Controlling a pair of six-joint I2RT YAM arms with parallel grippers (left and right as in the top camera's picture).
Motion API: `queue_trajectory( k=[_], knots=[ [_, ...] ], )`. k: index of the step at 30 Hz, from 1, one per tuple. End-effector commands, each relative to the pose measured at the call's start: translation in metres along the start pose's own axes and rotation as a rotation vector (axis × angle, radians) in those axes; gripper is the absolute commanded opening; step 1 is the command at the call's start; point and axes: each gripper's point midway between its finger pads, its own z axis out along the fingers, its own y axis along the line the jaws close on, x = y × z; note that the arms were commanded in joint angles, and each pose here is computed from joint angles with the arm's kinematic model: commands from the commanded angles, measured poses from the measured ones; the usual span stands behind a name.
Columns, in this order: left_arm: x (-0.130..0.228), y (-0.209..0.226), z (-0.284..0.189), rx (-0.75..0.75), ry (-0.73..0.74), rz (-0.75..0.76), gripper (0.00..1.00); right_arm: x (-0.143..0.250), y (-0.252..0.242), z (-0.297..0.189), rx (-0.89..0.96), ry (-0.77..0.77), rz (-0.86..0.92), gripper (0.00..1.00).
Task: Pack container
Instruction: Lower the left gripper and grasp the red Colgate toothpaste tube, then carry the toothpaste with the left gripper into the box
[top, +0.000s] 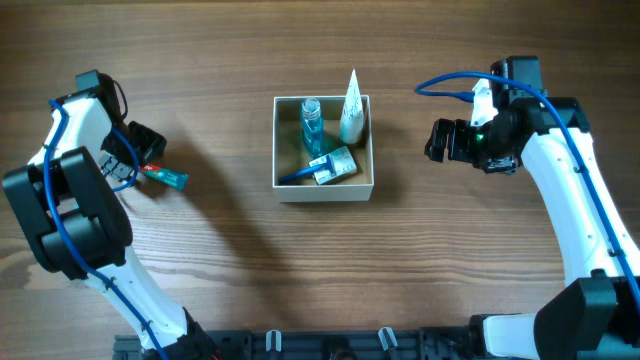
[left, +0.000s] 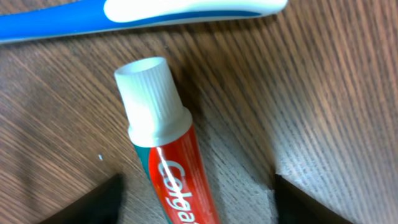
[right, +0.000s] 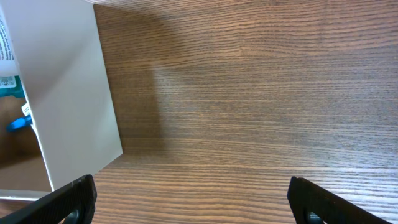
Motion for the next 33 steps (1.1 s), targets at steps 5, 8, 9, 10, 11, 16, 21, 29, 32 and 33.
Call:
queue_trajectory(
  k=[5,8,9,10,11,16,21,29,32,33],
  knots=[
    [0.012,0.006,0.018,-0.029,0.060,0.001,0.22,0.001,0.001,0.001,-0.007,0.009,0.000,1.00],
    [0.014,0.007,0.018,-0.036,0.068,0.001,0.13,0.001,0.001,0.001,-0.007,0.009,0.001,1.00],
    [0.014,0.007,0.018,-0.036,0.068,0.001,0.09,0.001,0.001,0.001,-0.007,0.009,0.001,1.00],
    [0.014,0.007,0.018,-0.036,0.069,0.001,0.07,0.001,0.001,0.001,-0.007,0.009,0.000,1.00],
    [0.014,0.008,0.018,-0.037,0.071,0.001,0.05,0.001,0.001,0.001,-0.007,0.010,0.001,1.00],
    [0.017,0.005,0.011,-0.020,0.084,0.000,0.04,0.001,0.001,0.001,-0.007,0.010,0.000,1.00],
    [0.008,-0.004,-0.024,0.005,0.052,0.004,0.04,0.001,0.001,0.001,-0.007,0.009,0.000,1.00],
    [0.013,-0.050,-0.144,0.166,-0.156,0.191,0.04,-0.001,0.001,0.001,-0.008,0.002,-0.001,1.00],
    [0.055,-0.078,-0.199,0.236,-0.291,0.582,0.04,-0.002,0.001,0.001,-0.009,-0.003,-0.003,0.99],
    [0.068,-0.083,-0.209,0.246,-0.313,0.673,0.04,-0.003,0.001,0.001,-0.009,-0.004,-0.003,1.00]
  ],
)
